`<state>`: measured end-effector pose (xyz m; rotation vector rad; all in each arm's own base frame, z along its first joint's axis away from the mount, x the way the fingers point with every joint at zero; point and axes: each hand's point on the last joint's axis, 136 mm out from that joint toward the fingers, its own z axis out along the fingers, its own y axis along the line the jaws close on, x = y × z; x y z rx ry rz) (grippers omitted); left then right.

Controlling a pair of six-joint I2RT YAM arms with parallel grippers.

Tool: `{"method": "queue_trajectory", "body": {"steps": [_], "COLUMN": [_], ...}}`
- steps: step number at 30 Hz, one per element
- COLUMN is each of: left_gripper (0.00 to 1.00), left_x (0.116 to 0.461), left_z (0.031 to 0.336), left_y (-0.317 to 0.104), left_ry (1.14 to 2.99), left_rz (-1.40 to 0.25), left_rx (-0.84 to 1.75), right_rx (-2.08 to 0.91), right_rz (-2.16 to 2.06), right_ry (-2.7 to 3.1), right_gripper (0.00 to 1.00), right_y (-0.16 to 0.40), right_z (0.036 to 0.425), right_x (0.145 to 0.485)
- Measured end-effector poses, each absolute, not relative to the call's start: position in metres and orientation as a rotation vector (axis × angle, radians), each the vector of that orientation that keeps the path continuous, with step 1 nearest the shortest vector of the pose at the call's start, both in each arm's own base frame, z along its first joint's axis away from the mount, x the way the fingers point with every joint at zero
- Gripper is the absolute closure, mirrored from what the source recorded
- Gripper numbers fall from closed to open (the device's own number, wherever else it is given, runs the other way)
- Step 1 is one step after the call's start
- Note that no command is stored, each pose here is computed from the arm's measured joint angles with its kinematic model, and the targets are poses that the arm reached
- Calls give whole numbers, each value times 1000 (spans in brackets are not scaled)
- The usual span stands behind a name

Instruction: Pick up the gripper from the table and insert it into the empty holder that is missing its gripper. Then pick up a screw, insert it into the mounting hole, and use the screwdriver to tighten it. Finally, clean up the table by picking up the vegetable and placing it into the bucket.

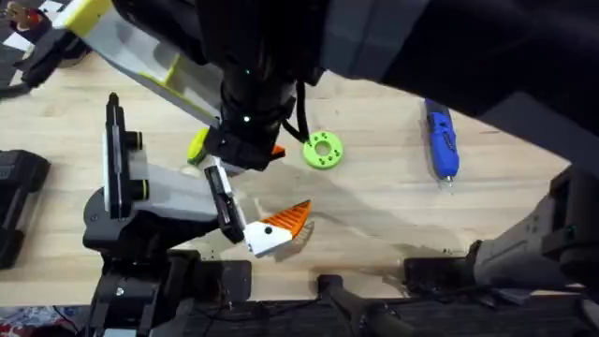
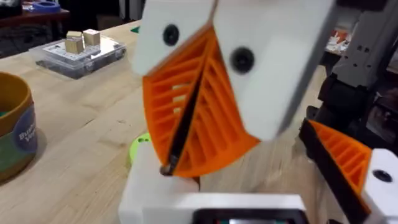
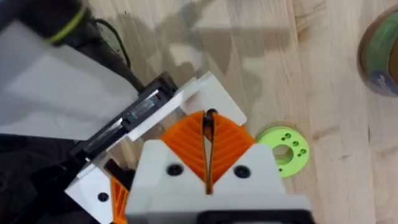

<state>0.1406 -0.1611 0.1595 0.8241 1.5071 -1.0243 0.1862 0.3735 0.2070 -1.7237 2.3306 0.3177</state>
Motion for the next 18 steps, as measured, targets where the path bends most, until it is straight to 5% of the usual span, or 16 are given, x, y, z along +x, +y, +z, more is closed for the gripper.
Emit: {"method": "queue_trajectory", "body": {"steps": [3, 9, 18], "left_gripper": [14, 14, 14], "left_x": [141, 140, 140], "left_z": [159, 159, 159], "left_y": [-161, -161, -161], "left_ry": [1508, 1507, 1507], "left_rz": [-1024, -1026, -1026], "left_rx": [824, 825, 825], "right_rx": [-1727, -1716, -1711], "right_rz": [320, 278, 280], "right_ry": [2330, 2336, 2330], "right_gripper": [931, 45, 5], "right_y": [374, 367, 365], "right_z": [207, 207, 210], "right_x": [186, 194, 195]}}
